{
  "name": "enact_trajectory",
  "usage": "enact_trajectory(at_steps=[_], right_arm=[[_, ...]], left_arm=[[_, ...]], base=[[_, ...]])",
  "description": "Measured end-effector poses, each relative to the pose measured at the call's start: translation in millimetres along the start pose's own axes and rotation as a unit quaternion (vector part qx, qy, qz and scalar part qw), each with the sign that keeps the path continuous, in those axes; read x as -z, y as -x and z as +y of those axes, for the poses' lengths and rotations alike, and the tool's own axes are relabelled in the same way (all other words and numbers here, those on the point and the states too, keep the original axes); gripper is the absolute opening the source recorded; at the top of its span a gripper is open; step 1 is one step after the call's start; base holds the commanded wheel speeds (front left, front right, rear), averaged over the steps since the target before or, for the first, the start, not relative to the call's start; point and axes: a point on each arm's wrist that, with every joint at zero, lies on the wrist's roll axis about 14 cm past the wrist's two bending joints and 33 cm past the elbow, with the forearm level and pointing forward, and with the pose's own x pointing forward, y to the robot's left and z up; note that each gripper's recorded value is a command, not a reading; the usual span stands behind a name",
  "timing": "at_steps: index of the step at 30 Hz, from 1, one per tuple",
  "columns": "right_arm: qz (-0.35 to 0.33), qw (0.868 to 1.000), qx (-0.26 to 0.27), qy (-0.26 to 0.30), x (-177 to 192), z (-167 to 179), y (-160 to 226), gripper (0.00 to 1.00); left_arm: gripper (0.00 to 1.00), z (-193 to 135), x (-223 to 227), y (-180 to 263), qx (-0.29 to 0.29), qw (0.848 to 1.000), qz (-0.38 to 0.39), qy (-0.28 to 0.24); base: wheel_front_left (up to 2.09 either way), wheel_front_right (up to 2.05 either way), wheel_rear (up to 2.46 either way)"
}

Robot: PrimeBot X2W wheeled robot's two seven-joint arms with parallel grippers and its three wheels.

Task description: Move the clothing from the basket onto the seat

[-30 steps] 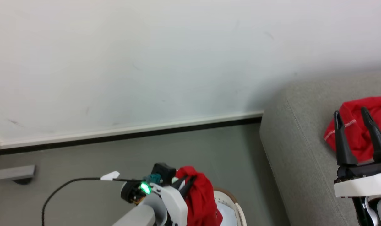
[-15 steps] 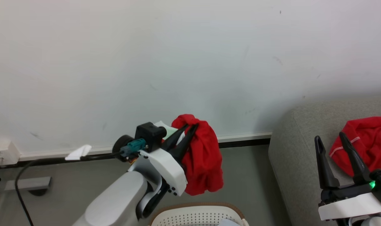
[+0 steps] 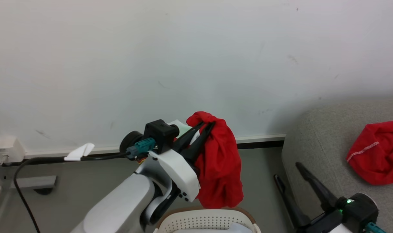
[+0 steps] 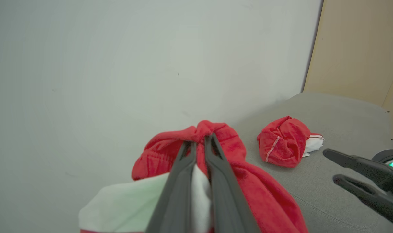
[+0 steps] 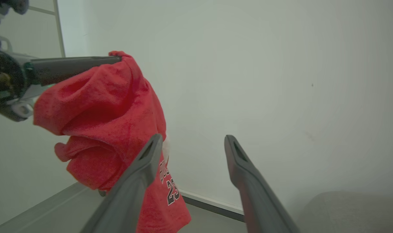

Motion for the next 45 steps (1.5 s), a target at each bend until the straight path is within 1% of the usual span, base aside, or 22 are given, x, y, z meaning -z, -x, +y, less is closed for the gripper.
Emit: enact_trajectory(at_steps=[2, 5, 7, 8, 10, 14, 18, 24, 29, 31, 36, 42, 43, 44, 45], right_arm=[[0.020, 0.999, -0.030, -0.005, 11.8, 15.5, -0.4, 1.00], [0.048, 0.996, -0.074, 0.002, 27.6, 36.5, -6.5, 1.00], [0.064, 0.992, -0.108, 0.023, 37.4, 50.1, -13.9, 1.00], [0.066, 0.991, -0.113, 0.018, 39.0, 53.9, -19.0, 1.00], [0.080, 0.989, -0.125, 0.025, 48.2, 58.5, -26.7, 1.00], [0.114, 0.985, -0.129, 0.028, 69.4, 58.8, -37.7, 1.00], [0.123, 0.983, -0.137, 0.025, 75.0, 65.8, -51.9, 1.00], [0.142, 0.974, -0.178, 0.015, 86.2, 93.9, -60.3, 1.00], [0.137, 0.969, -0.205, 0.006, 82.1, 115.3, -72.2, 1.00], [0.145, 0.967, -0.209, 0.001, 85.8, 119.0, -72.7, 1.00], [0.163, 0.957, -0.240, -0.007, 92.3, 137.9, -69.5, 1.00], [0.186, 0.951, -0.248, -0.006, 101.6, 138.2, -69.4, 1.00], [0.186, 0.951, -0.248, -0.006, 101.0, 138.2, -70.8, 0.73], [0.185, 0.952, -0.245, -0.009, 99.9, 137.3, -72.5, 0.00], [0.183, 0.953, -0.242, -0.012, 98.4, 136.2, -74.5, 0.00]], left_arm=[[0.00, 0.8, -0.2, -0.4, 0.000, 1.000, 0.002, -0.001], [0.00, -1.0, -3.0, -2.1, 0.004, 1.000, 0.000, -0.001], [0.00, -3.2, -4.9, -2.7, 0.006, 1.000, -0.002, 0.000], [0.00, -3.6, -5.0, -2.3, 0.007, 1.000, -0.001, 0.000], [0.00, -6.3, -5.9, -1.9, 0.010, 1.000, -0.002, 0.001], [0.00, -12.0, -2.6, 2.1, 0.015, 1.000, 0.004, 0.004], [0.00, -17.4, -1.0, 7.9, 0.018, 1.000, 0.008, 0.006], [0.00, -23.5, -1.5, 17.9, 0.019, 1.000, 0.012, 0.010], [0.00, -23.4, -1.5, 27.2, 0.014, 1.000, 0.020, 0.010], [0.00, -24.0, -1.7, 30.5, 0.014, 1.000, 0.021, 0.010], [0.00, -22.1, -1.8, 36.0, 0.008, 1.000, 0.025, 0.009], [0.00, -23.3, -1.5, 36.2, 0.009, 1.000, 0.025, 0.014], [0.00, -23.4, -1.4, 36.1, 0.010, 1.000, 0.025, 0.015], [0.00, -23.5, -1.5, 35.9, 0.010, 1.000, 0.025, 0.015], [0.00, -23.6, -1.4, 35.7, 0.010, 1.000, 0.025, 0.015]], base=[[0.00, 0.00, 0.00], [0.00, 0.00, 0.00], [0.00, 0.00, 0.00], [0.00, 0.00, 0.00], [0.00, 0.00, 0.00], [0.00, 0.00, 0.00], [0.00, 0.00, 0.00], [0.00, 0.00, 0.00], [0.00, 0.00, 0.00], [0.00, 0.00, 0.00], [0.00, 0.00, 0.00], [0.00, 0.00, 0.00], [0.00, 0.00, 0.00], [0.00, 0.00, 0.00], [0.00, 0.00, 0.00]])
